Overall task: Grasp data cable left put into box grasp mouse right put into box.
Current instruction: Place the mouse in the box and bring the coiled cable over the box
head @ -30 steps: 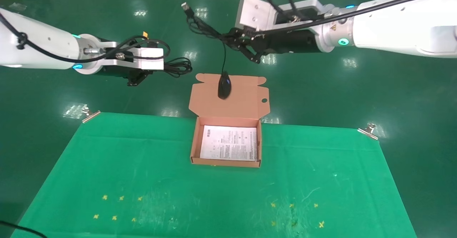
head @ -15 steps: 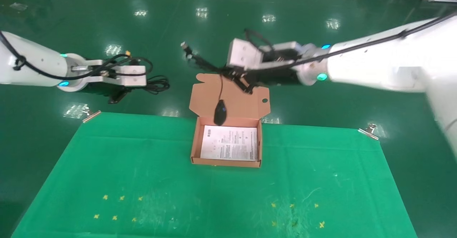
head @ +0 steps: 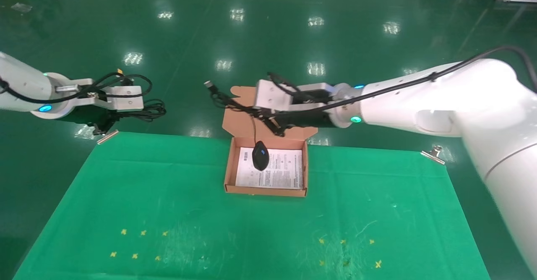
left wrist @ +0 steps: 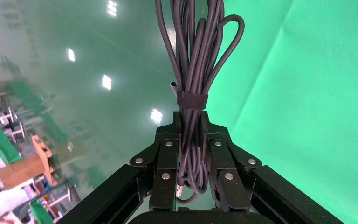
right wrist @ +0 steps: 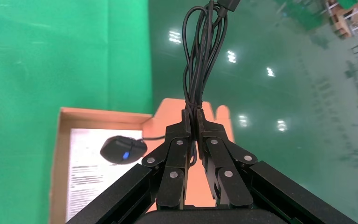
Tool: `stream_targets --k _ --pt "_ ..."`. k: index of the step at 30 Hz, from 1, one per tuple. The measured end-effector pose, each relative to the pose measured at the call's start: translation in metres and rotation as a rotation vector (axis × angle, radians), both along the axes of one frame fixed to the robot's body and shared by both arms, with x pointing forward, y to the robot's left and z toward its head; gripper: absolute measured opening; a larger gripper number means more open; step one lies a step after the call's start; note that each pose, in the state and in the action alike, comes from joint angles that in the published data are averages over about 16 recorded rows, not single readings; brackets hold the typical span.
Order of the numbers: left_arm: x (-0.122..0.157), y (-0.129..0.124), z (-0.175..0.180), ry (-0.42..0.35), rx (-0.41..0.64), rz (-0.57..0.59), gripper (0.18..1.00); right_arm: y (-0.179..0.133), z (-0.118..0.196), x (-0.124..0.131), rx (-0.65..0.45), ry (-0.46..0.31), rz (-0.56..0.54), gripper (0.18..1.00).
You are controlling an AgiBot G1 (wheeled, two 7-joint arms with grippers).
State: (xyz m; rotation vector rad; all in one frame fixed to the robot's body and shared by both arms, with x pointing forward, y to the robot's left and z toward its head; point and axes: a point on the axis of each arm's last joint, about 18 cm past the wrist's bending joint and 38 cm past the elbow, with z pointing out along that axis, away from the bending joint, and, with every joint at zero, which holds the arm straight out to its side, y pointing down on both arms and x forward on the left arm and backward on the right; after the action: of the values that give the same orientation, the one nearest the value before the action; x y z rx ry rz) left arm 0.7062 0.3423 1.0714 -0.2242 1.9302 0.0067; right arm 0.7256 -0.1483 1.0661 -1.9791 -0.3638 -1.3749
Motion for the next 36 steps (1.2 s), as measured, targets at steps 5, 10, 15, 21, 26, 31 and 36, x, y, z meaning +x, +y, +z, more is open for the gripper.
stream_targets --k 5,10,15,21,26,31,36 --pt "-0.005 0.002 -0.002 0.002 0.003 0.022 0.252 0.004 -0.02 0.004 0.015 0.036 -0.001 0.198" --pt "-0.009 0.001 -0.004 -0.002 0.004 0.028 0.252 0.002 -0.045 0.012 0.029 0.087 -0.03 0.198" --pt "-0.01 0.0 -0.005 -0.005 0.004 0.03 0.252 -0.007 -0.071 0.022 0.029 0.134 -0.091 0.198" --pt "-0.011 0.0 -0.005 -0.007 0.004 0.032 0.252 -0.017 -0.094 0.031 -0.014 0.154 -0.162 0.198" --pt "-0.012 0.0 -0.005 -0.008 0.004 0.032 0.251 -0.017 -0.101 0.035 -0.065 0.138 -0.191 0.198" --pt "-0.012 0.0 -0.005 -0.008 0.005 0.032 0.251 -0.012 -0.102 0.036 -0.114 0.109 -0.195 0.198" --pt "-0.012 0.0 -0.005 -0.008 0.005 0.032 0.251 -0.009 -0.101 0.035 -0.136 0.091 -0.192 0.202"
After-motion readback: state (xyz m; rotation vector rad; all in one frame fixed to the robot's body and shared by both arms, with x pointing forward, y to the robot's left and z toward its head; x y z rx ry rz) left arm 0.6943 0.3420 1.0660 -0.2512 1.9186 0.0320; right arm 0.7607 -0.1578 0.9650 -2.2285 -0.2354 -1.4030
